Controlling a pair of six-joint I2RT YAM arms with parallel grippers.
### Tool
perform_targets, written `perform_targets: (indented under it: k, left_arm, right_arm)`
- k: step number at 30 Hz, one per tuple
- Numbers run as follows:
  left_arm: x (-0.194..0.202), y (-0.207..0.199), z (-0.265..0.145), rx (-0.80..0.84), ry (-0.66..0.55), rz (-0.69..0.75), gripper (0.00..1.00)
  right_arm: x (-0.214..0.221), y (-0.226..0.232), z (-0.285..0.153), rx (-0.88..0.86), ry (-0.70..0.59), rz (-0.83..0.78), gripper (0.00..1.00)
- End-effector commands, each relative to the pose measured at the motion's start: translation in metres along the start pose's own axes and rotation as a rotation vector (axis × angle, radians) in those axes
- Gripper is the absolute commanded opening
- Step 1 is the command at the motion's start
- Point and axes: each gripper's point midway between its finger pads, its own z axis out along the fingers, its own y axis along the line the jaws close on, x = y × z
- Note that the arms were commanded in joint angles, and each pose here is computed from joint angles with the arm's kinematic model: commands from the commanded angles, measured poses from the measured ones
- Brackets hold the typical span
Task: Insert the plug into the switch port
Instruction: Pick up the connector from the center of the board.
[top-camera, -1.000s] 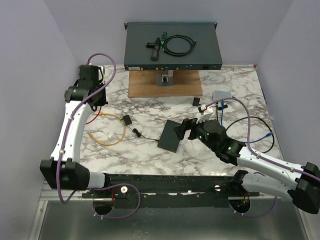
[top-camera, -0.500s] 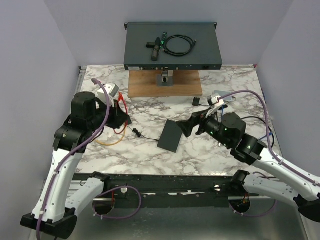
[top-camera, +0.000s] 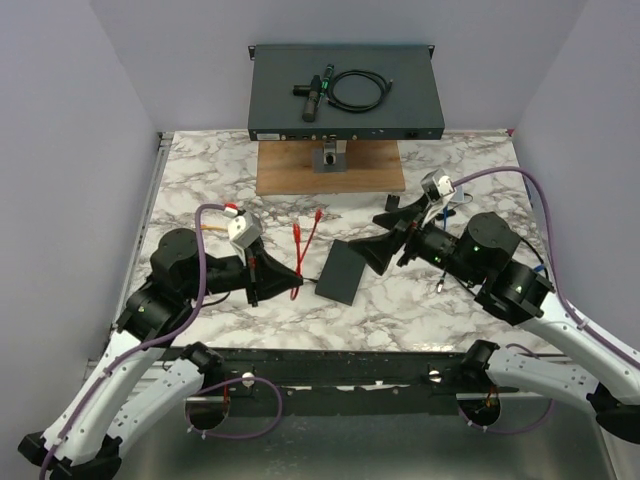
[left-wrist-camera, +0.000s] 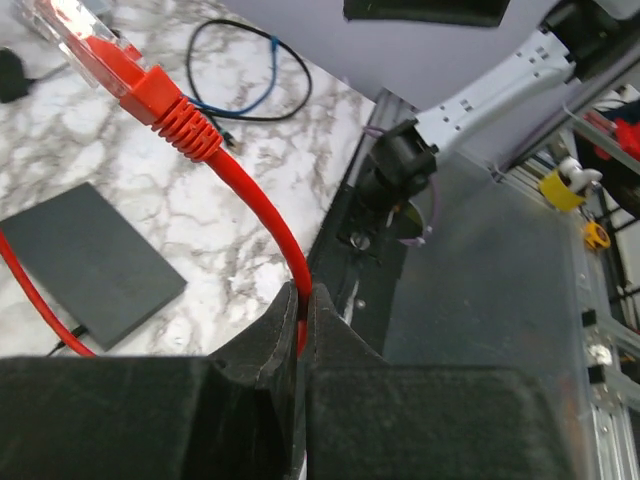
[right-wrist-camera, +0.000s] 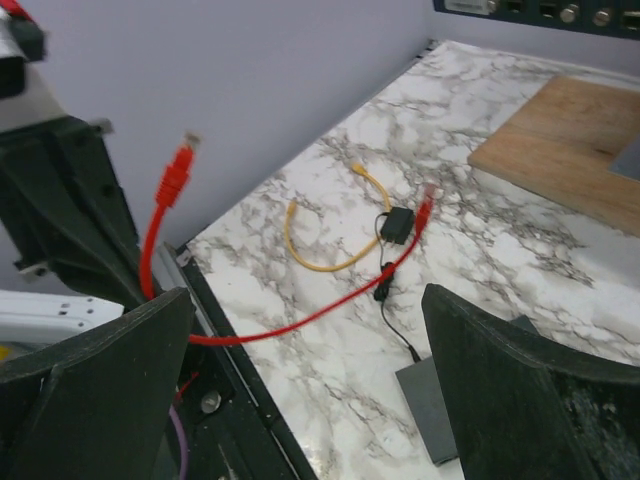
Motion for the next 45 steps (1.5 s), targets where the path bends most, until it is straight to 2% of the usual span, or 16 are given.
perform_targets:
  k: [1, 5, 15, 22, 28, 33, 37, 41, 45]
  left_arm:
    - [-0.002, -0.023, 0.017, 0.182, -0.054, 0.041, 0.0]
    - [0.001, -0.021, 0.03, 0.195, -0.051, 0.039, 0.0]
    - [0.002, -0.014, 0.042, 0.143, -0.054, 0.039, 0.0]
    - [-0.005, -0.004, 0.038, 0.055, -0.102, 0.03, 0.0]
    - [-0.011, 0.017, 0.037, -0.083, -0.131, -0.006, 0.0]
    - [-0.006, 0.059, 0.044, -0.301, -0.094, -0.093, 0.0]
    - [-0.003, 0.078, 0.048, -0.416, -0.076, -0.122, 0.0]
    - [-0.004, 0.093, 0.046, -0.544, -0.049, -0.123, 0.0]
    - [-0.006, 0.095, 0.046, -0.592, -0.045, -0.112, 0.0]
  right_arm:
    - [-0.006, 0.033, 0.002, -0.163, 0.025, 0.018, 0.99]
    - [0.001, 0.049, 0.008, -0.258, 0.064, 0.025, 0.97]
    - [0.012, 0.059, 0.023, -0.321, 0.105, 0.097, 0.92]
    - [0.008, 0.048, 0.022, -0.251, 0.099, 0.075, 0.91]
    - [0.002, 0.031, 0.02, -0.142, 0.076, 0.071, 0.9]
    - [-0.009, 0.018, 0.028, -0.059, 0.046, 0.073, 0.89]
    - [-0.013, 0.017, 0.044, -0.053, 0.035, 0.055, 0.89]
    - [-0.001, 0.001, 0.07, 0.018, 0.083, 0.038, 0.86]
    - [0.007, -0.011, 0.088, 0.065, 0.095, 0.026, 0.85]
